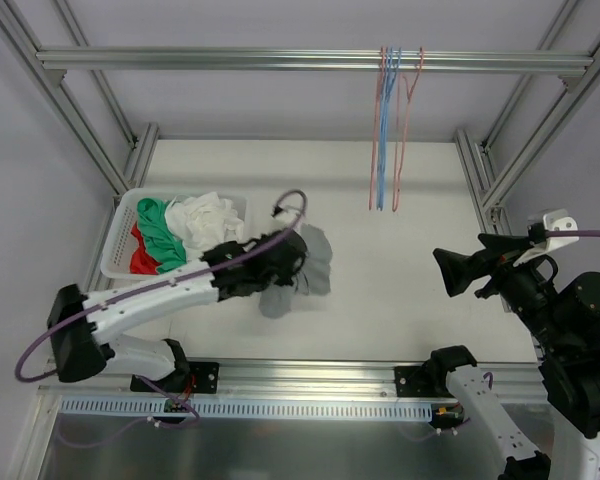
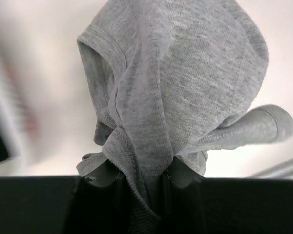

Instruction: Remove the tank top from the hanger

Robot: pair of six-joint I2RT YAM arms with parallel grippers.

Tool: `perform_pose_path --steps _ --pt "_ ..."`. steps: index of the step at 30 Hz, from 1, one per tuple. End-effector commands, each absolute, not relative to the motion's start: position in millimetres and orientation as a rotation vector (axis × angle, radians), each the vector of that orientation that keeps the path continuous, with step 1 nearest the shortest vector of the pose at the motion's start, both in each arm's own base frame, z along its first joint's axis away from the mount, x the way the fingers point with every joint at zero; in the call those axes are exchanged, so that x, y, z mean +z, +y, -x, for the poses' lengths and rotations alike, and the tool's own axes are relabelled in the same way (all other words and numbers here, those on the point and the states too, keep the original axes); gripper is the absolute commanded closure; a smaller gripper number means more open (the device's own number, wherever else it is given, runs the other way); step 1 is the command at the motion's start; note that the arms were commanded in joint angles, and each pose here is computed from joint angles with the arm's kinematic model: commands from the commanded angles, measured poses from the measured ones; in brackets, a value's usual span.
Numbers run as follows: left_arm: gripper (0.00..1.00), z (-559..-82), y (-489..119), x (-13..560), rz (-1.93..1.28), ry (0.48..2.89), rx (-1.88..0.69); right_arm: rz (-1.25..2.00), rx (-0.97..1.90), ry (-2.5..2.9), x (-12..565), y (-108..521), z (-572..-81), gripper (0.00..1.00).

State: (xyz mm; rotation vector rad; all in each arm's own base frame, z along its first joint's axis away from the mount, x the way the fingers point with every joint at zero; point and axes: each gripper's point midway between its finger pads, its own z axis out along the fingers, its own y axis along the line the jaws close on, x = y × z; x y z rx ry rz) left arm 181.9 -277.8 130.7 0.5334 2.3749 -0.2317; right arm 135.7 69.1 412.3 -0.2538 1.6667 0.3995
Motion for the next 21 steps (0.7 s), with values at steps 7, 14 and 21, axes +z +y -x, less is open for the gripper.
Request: perform_pose_path --steps 7,14,21 --pt "1.0 -281.3 -118.6 299.3 0.211 2.051 -0.061 0.268 0.436 1.607 418.2 76.3 -139.4 0.0" --pt "1.0 -307.0 -24.5 302.0 0.58 2.022 0.006 0.292 0.491 1.586 417.4 86.2 -141.0 0.0" --pt "1.0 -331.4 47.0 251.2 0.892 2.086 0.07 0.329 0.564 1.553 416.9 98.0 -136.8 0.0"
